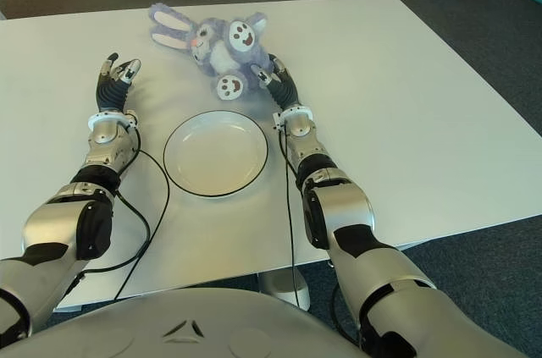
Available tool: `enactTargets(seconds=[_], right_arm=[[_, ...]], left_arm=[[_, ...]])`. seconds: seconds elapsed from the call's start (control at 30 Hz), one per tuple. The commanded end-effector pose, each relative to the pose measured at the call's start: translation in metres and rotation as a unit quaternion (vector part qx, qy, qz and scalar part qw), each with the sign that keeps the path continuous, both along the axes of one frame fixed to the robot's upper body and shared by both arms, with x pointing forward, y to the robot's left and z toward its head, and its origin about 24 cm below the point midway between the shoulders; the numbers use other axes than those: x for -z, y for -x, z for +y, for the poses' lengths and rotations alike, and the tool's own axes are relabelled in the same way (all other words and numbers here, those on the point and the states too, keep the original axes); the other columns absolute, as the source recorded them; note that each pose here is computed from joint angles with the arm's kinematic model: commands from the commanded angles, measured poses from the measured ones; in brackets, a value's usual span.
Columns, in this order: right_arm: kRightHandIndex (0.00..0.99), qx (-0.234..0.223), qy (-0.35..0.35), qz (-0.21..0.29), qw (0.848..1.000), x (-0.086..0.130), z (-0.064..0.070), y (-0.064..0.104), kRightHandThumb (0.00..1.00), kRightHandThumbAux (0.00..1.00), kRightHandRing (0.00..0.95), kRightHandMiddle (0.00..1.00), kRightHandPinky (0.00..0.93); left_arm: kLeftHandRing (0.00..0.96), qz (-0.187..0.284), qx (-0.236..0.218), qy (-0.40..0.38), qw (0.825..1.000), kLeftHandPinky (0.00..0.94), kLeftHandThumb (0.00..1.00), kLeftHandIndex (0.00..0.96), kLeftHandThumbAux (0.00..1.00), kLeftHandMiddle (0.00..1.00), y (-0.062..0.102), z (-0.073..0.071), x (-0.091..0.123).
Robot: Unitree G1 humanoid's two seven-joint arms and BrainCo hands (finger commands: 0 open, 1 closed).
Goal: Put the doll into the plate.
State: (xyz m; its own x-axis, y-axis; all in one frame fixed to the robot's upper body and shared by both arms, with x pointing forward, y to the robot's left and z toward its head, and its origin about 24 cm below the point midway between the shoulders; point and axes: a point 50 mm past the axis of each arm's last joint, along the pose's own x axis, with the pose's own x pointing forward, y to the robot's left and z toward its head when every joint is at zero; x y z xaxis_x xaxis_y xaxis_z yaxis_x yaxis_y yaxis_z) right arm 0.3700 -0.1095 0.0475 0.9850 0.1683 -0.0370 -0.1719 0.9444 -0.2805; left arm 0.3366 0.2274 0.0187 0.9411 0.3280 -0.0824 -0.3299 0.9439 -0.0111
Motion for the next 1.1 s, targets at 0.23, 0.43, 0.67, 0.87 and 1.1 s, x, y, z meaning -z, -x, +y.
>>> enactTargets(seconds=[0.23,0.43,0.67,0.87,1.1], right_arm=[[0.000,0.023,0.022,0.061,0.998,0.039,-0.005,0.021,0.193,0.376,0.000,0.000,0.000],[0.000,0.041,0.032,0.043,0.998,0.037,-0.006,0.021,0.201,0.375,0.000,0.000,0.000],[0.000,0.056,0.049,0.019,0.997,0.033,-0.010,0.020,0.200,0.357,0.000,0.000,0.000],[0.000,0.065,0.054,0.007,0.996,0.030,-0.012,0.019,0.193,0.334,0.000,0.000,0.000],[0.000,0.068,0.055,0.001,0.996,0.028,-0.013,0.018,0.191,0.331,0.000,0.000,0.000]], left_arm=[[0.174,0.097,-0.006,0.020,0.995,0.041,0.000,0.077,0.528,0.226,0.030,-0.004,0.047],[0.176,0.097,-0.007,0.021,0.995,0.039,0.000,0.078,0.529,0.228,0.030,-0.004,0.047],[0.181,0.095,-0.007,0.020,0.995,0.028,0.000,0.084,0.526,0.235,0.030,-0.004,0.047],[0.176,0.096,-0.005,0.019,0.995,0.038,0.000,0.085,0.519,0.231,0.030,-0.004,0.047],[0.174,0.096,-0.005,0.019,0.995,0.026,0.000,0.081,0.528,0.229,0.030,-0.003,0.046]])
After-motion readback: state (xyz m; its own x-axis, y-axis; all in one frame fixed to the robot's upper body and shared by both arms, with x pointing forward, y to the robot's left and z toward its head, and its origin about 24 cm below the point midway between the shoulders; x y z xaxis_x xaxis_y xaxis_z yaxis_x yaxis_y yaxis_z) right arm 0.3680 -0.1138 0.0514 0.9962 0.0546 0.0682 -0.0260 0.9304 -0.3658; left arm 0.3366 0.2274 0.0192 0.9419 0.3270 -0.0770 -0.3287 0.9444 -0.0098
